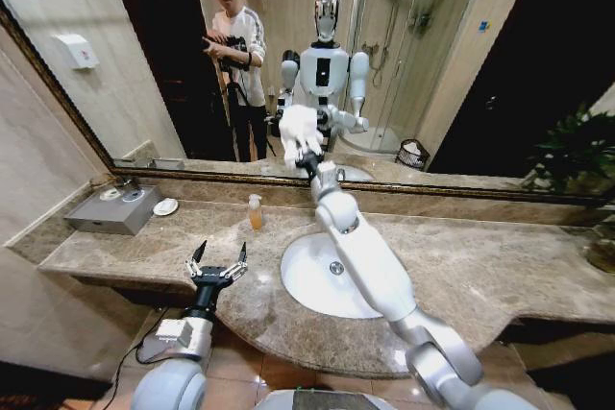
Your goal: Pick up the towel from the sink counter and wipe the mirror surface.
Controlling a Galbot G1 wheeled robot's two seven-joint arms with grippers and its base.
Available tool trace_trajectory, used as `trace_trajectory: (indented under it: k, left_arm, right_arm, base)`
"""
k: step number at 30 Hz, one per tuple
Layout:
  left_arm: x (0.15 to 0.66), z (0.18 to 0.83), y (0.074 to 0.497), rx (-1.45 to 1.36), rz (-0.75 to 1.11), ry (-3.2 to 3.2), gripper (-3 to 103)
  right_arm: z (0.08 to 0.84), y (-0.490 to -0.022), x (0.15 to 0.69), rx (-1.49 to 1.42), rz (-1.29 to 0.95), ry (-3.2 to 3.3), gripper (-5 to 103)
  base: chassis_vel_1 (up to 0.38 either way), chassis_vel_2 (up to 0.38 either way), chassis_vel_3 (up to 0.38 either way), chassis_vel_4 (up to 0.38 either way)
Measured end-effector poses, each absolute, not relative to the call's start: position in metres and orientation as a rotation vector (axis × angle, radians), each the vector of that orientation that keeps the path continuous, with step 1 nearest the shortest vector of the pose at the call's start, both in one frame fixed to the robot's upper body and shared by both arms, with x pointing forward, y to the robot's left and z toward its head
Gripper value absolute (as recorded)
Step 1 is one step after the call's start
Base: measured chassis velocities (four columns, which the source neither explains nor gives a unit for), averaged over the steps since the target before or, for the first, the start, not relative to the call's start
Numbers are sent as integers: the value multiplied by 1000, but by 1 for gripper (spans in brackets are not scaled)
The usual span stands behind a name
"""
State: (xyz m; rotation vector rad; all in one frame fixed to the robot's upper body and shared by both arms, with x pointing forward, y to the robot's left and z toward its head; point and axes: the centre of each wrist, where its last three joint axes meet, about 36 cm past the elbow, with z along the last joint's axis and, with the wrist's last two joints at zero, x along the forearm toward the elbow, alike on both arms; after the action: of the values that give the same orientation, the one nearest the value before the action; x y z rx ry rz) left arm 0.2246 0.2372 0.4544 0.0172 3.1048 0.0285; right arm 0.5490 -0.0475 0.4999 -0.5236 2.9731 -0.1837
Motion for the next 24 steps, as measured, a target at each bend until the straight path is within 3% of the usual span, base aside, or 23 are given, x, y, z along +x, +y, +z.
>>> trace_trajectory:
  k: [6,16,24]
  left_arm:
    - [225,454,237,17,29,3105,100]
    - [225,454,237,17,28,3105,100]
    - [225,454,237,17,29,3105,100]
  right_arm:
    - [488,-51,543,-542,-174,3008,11]
    - [579,-56,537,-529,-77,2863,11]
    - [523,-54,543,-527,-113,2972,11]
  base:
    - [0,0,0,0]
    - [0,0,0,0]
    - [0,0,0,0]
